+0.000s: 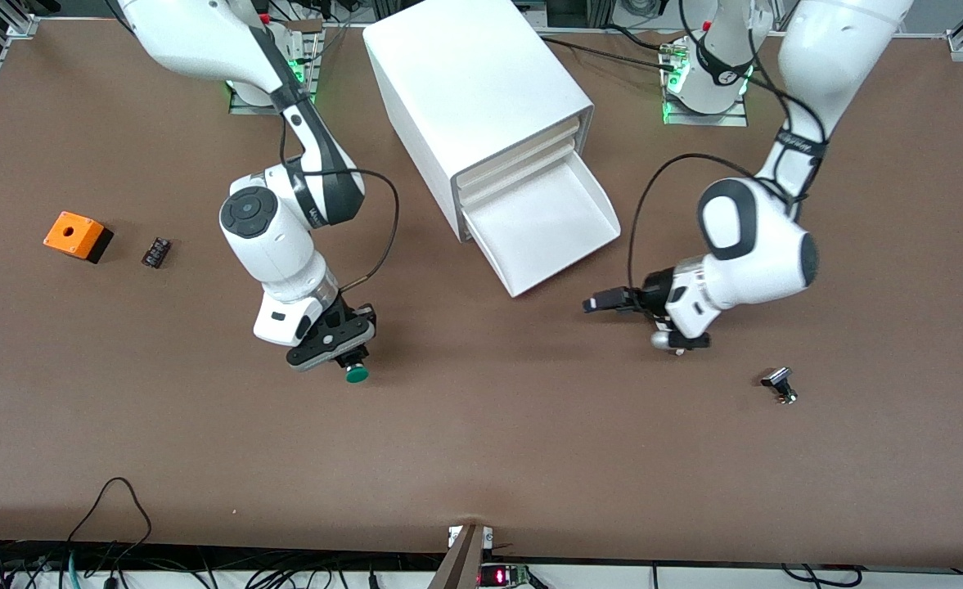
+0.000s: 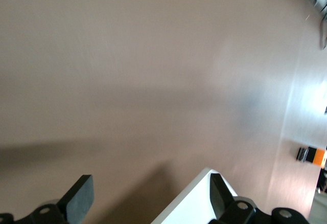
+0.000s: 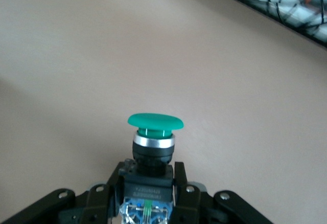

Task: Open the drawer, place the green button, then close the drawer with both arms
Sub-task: 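Release the drawer with the left gripper while the right gripper carries the button, then lower the green button into the open drawer and open the right gripper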

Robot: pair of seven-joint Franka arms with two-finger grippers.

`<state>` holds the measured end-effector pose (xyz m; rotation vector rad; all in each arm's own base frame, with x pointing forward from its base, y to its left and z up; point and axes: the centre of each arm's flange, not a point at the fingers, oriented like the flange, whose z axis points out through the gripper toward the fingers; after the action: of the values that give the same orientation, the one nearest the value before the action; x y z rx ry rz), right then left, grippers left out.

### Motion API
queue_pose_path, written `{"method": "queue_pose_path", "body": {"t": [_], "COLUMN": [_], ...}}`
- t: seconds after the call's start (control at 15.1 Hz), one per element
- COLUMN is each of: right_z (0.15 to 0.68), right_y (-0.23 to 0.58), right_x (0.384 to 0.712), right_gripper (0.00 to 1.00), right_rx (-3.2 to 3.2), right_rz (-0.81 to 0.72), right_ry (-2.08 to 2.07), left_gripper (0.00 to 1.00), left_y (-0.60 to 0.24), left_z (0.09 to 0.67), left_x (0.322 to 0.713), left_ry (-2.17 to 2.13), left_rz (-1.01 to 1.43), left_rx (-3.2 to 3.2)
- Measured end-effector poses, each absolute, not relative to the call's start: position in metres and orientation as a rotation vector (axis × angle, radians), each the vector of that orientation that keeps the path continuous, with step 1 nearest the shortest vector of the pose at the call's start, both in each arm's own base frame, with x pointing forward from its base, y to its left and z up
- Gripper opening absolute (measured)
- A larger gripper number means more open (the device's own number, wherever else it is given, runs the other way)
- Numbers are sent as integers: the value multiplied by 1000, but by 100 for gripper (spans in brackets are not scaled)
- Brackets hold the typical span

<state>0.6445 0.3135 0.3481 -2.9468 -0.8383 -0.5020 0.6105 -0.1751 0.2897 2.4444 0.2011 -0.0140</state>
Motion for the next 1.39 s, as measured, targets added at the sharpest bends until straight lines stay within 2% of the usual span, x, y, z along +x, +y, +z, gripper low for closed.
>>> {"method": "queue_pose_path", "body": {"t": [0.27, 0.6, 0.8, 0.99, 1.39], "right_z": [419, 402, 391, 383, 347], "right_y": [418, 511, 549, 571, 590], "right_x": [614, 570, 537, 506, 469], "right_gripper": [41, 41, 41, 41, 41], "right_rx": [-2797, -2563, -2425, -2277, -2016], "right_rz": [-559, -591, -552, -448, -212], "right_ry": [-1241, -1704, -1930, -2157, -2459], "left_gripper": [100, 100, 100, 100, 100], "left_y": [-114, -42, -10, 1, 1], "left_z": [364, 469, 527, 549, 550], "left_x": [621, 595, 575, 564, 561], "left_ry": [67, -203, -244, -290, -298], "left_rz": [169, 128, 60, 6, -23], "left_rx": [2603, 2904, 3026, 3133, 3151]}}
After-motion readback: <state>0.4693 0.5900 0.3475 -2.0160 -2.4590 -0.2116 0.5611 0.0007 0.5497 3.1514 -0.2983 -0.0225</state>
